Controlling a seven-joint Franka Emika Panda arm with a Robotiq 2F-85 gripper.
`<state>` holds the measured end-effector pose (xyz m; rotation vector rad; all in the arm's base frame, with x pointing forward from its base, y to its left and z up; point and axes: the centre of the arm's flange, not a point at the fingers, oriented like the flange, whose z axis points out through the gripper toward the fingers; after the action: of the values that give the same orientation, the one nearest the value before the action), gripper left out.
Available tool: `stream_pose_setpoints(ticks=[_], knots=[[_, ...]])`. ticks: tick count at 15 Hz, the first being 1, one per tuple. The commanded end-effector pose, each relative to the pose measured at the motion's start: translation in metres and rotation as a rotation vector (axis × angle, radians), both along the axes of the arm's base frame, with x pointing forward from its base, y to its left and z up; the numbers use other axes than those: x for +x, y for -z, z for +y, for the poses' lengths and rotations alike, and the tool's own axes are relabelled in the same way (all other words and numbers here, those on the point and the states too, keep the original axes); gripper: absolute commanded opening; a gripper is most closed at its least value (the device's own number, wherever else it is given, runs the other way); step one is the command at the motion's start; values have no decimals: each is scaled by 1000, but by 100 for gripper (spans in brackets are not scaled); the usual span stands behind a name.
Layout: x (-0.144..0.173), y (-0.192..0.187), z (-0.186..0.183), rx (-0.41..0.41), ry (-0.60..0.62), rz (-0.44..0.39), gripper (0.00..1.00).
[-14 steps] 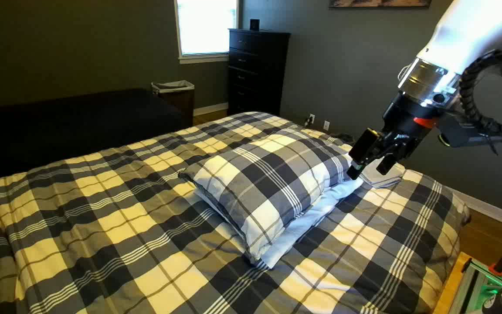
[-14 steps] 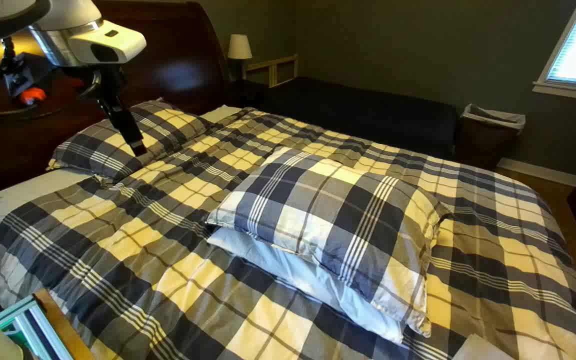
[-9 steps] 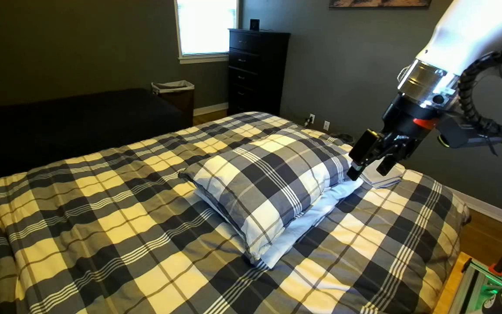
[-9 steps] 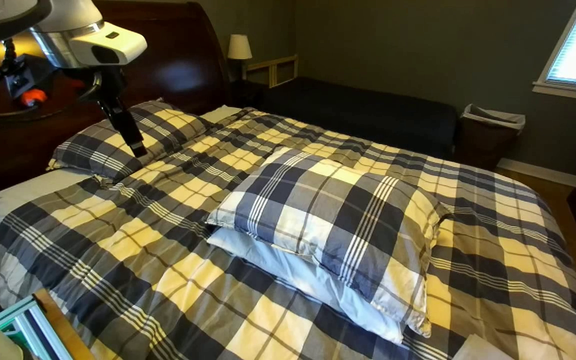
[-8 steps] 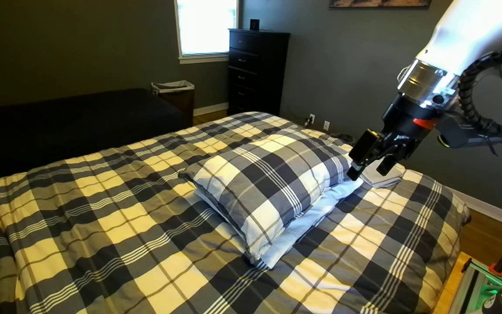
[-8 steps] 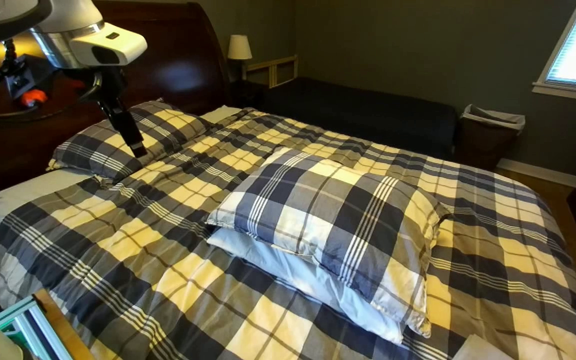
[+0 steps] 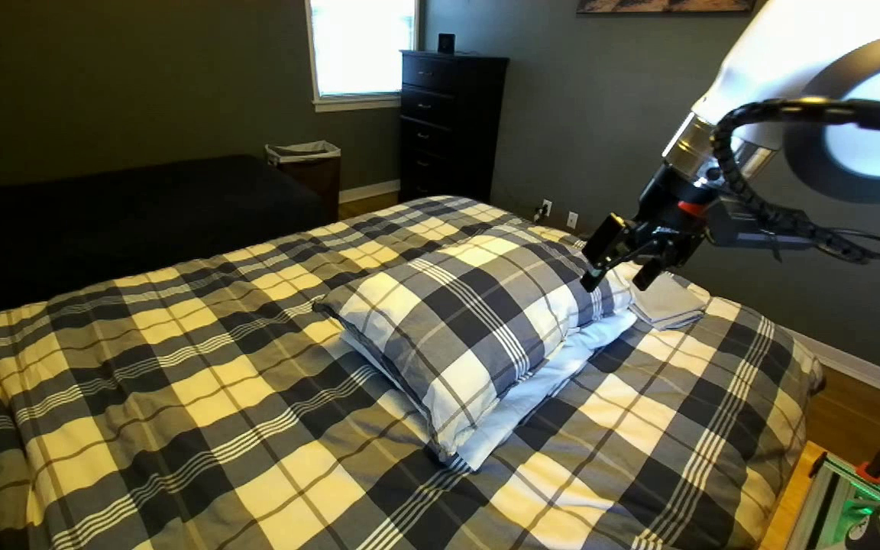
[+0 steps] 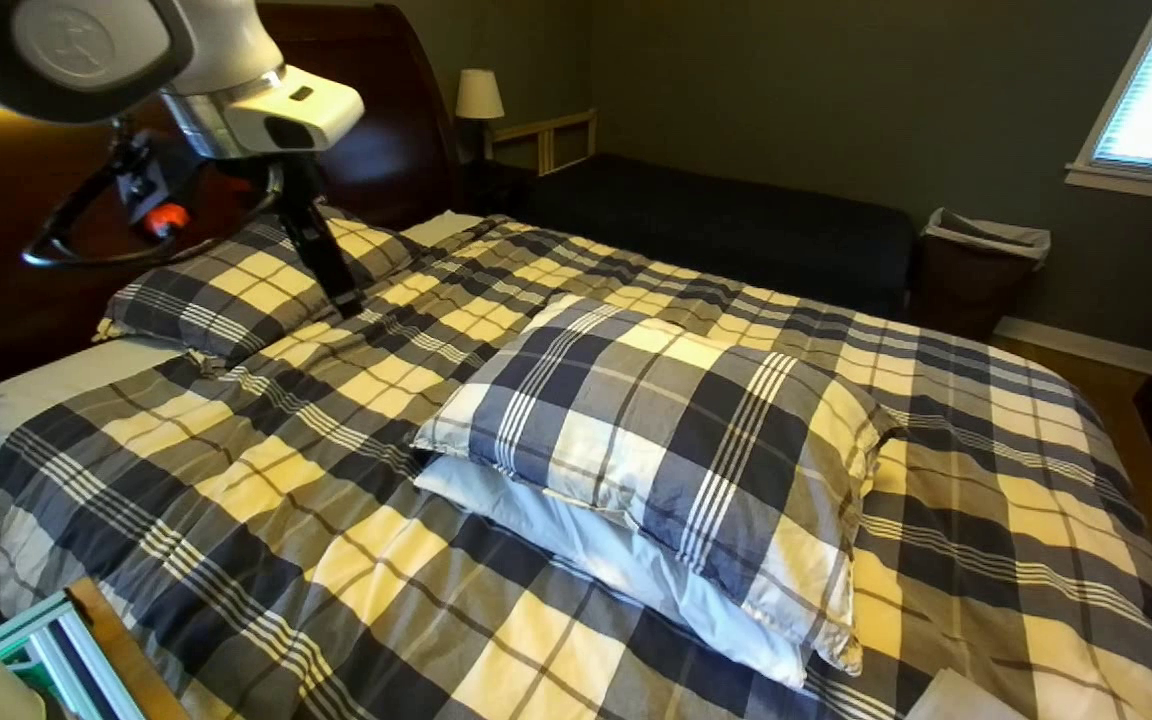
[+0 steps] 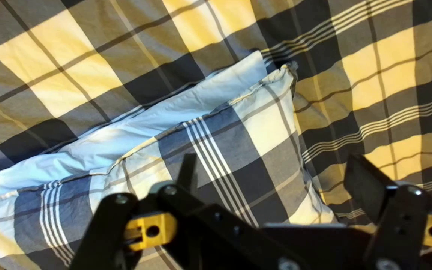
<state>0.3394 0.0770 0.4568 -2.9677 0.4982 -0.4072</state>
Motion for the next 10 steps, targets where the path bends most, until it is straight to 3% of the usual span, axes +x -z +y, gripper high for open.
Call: stream_pose_setpoints(ticks=[1,3,4,10], knots=[[73,29,-6,14,23,25,100],[97,42,-9,45,50,42,100],[52,30,-12,25,38,7,100],[60,29,-12,32,38,3,100]])
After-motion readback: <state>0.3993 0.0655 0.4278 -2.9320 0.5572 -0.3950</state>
